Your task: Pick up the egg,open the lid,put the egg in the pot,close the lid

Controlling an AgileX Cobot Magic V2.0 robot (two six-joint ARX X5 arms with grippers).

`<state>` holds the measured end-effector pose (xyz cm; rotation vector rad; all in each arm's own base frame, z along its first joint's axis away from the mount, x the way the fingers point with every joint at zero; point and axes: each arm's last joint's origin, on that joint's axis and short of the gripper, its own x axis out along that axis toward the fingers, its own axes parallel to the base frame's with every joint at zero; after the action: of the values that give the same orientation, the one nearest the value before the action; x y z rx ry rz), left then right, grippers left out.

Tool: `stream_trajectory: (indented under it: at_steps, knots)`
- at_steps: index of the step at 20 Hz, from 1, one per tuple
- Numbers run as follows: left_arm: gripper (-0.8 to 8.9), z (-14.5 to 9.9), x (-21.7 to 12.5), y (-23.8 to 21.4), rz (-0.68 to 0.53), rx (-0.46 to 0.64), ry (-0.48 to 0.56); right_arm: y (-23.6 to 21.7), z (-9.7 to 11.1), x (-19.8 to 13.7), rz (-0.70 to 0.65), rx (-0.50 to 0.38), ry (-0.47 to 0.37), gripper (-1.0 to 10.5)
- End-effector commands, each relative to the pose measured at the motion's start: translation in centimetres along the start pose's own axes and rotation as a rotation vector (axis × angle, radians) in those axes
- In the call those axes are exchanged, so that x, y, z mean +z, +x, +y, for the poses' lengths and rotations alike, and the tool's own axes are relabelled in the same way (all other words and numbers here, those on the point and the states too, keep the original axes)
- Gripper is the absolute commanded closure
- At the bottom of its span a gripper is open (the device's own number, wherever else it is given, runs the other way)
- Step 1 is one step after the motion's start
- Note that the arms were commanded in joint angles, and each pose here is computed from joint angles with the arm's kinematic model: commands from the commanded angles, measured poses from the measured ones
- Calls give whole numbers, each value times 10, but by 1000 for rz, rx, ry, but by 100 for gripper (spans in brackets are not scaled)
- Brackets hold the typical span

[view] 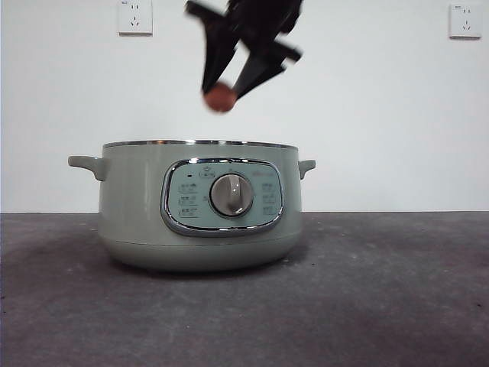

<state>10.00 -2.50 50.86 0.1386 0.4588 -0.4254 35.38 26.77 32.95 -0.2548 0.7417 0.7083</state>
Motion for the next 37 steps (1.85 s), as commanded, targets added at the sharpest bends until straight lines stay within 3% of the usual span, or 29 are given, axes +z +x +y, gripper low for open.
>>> stream_trajectory:
  at_steps: [1, 8, 17, 18, 20, 21, 25, 29, 37]
  knots:
    - [820, -1, 3, -8, -57, 7, 21, 30, 5, -5, 50, 17, -39, 959]
    - [820, -1, 3, -8, -58, 7, 22, 90, 13, -37, 234, 38, -86, 959]
    - [820, -1, 3, -8, -57, 7, 22, 108, 13, -53, 329, 39, -99, 938]
    - [820, -1, 3, -8, -57, 7, 22, 107, 13, -52, 327, 39, -98, 851]
    - [820, -1, 3, -7, -55, 7, 21, 104, 14, -50, 317, 40, -98, 558]
    - [820, -1, 3, -7, -55, 7, 21, 100, 15, -46, 309, 41, -99, 534]
    - [820, 0, 4, -5, -51, 6, 21, 50, 17, -9, 194, 37, -100, 533]
    - [820, -1, 6, -1, -46, -12, 28, -34, 14, 17, 65, 1, -82, 534]
    - [820, -4, 23, 47, -13, -112, 62, -190, -1, 8, -49, -81, -59, 535]
